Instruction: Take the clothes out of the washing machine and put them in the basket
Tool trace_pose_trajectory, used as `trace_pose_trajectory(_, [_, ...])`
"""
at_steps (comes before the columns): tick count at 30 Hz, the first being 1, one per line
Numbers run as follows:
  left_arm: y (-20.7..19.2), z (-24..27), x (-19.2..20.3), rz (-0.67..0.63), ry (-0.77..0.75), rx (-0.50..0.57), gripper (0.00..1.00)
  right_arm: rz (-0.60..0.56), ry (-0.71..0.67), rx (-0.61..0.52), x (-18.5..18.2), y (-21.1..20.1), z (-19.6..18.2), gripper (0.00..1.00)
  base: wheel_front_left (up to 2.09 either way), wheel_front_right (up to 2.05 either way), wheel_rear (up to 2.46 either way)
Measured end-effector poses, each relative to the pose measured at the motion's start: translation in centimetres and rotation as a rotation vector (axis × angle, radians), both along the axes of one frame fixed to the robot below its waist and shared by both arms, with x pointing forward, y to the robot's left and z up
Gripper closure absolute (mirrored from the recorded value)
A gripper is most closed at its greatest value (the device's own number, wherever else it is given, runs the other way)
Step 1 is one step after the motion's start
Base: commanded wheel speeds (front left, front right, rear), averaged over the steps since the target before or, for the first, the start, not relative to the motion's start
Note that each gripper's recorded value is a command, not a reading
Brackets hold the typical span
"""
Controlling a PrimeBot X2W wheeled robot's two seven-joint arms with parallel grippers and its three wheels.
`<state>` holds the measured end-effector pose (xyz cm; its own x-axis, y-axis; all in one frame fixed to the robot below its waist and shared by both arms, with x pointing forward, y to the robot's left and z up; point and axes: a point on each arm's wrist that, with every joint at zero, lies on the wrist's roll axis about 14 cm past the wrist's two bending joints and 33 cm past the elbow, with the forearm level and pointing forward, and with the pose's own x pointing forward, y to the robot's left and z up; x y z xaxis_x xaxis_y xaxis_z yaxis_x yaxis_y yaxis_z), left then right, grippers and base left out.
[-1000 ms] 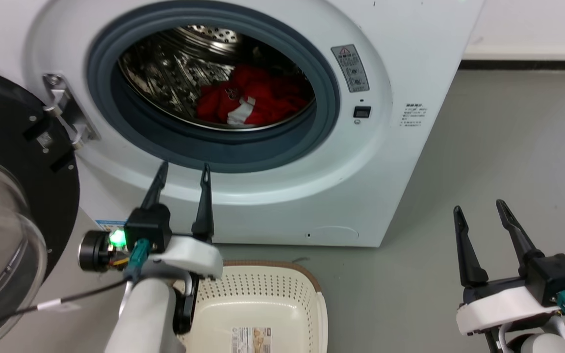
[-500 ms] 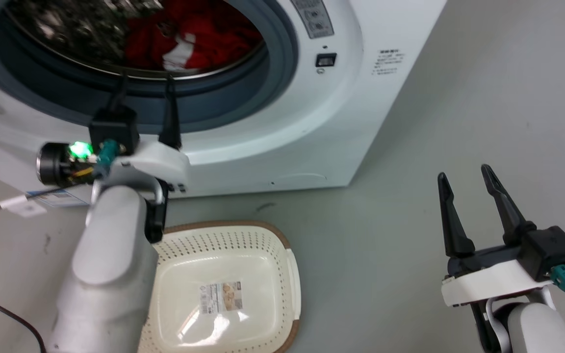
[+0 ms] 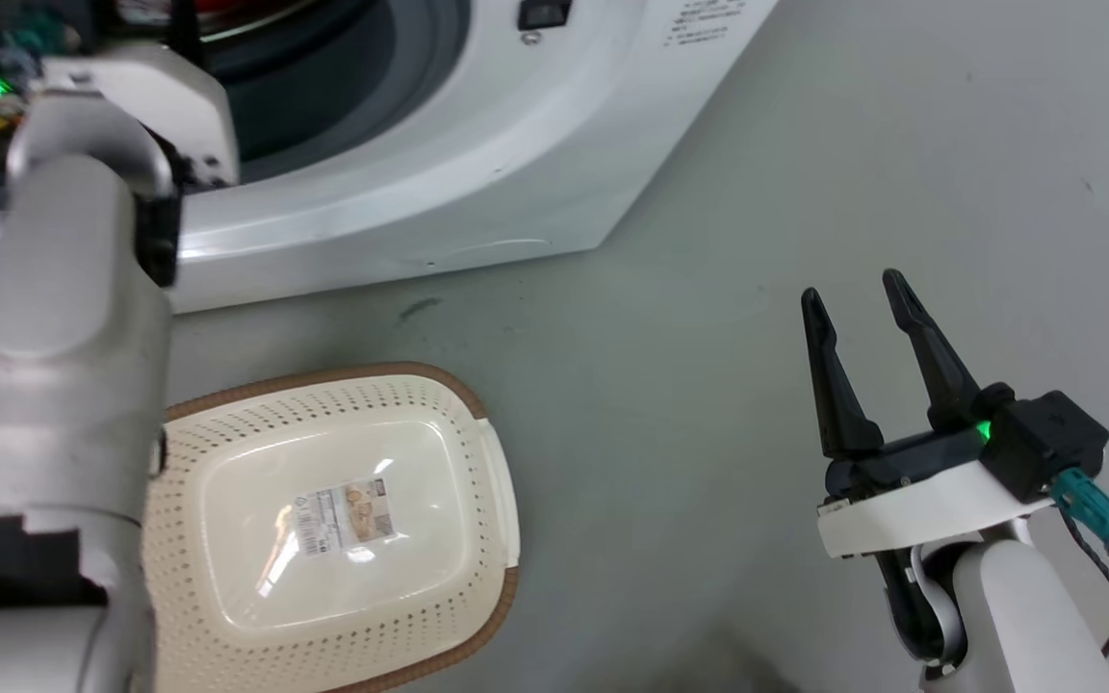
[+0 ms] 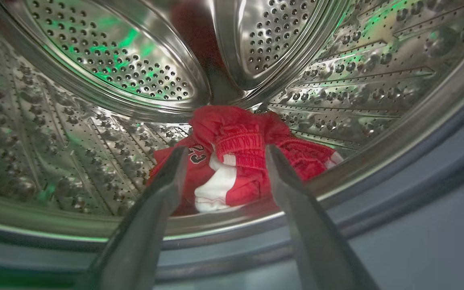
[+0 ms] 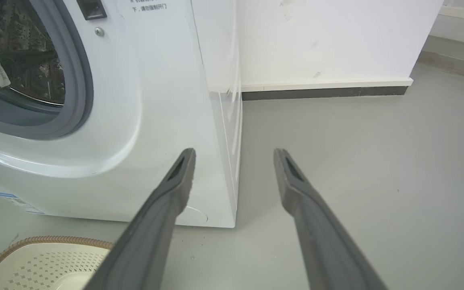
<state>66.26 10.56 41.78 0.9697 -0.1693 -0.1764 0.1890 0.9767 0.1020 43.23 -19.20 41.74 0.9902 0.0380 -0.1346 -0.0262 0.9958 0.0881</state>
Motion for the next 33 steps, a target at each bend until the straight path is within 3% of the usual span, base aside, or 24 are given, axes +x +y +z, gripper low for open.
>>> trace_pose_trajectory(13, [-1.0, -4.4, 6.6, -0.029, 0.245, 0.074, 0.0, -0.055, 0.056, 0.043, -0.5, -1.5, -1.7, 0.0, 0.0, 0.0, 0.0])
trace_pose_trajectory(18, [-2.8, -6.5, 7.7, -0.039, 0.369, 0.059, 0.0, -0.074, 0.087, 0.048, -1.0, -2.0, -2.4, 0.0, 0.0, 0.0, 0.0])
trace_pose_trajectory(30, [-2.3, -9.4, 9.1, 0.047, 0.531, 0.05, 0.0, -0.097, 0.139, 0.068, -2.2, -2.2, -3.5, 0.0, 0.0, 0.0, 0.0])
trace_pose_trajectory(31, [-2.2, -9.4, 9.1, 0.052, 0.534, 0.051, 0.64, -0.094, 0.142, 0.07, -2.2, -2.1, -3.6, 0.0, 0.0, 0.0, 0.0])
trace_pose_trajectory(32, [-2.1, -9.3, 9.2, 0.054, 0.532, 0.052, 1.0, -0.091, 0.143, 0.072, -2.2, -2.0, -3.7, 0.0, 0.0, 0.0, 0.0])
trace_pose_trajectory(33, [-2.0, -9.2, 9.2, 0.059, 0.534, 0.052, 1.0, -0.087, 0.145, 0.074, -2.1, -1.8, -3.8, 0.0, 0.0, 0.0, 0.0])
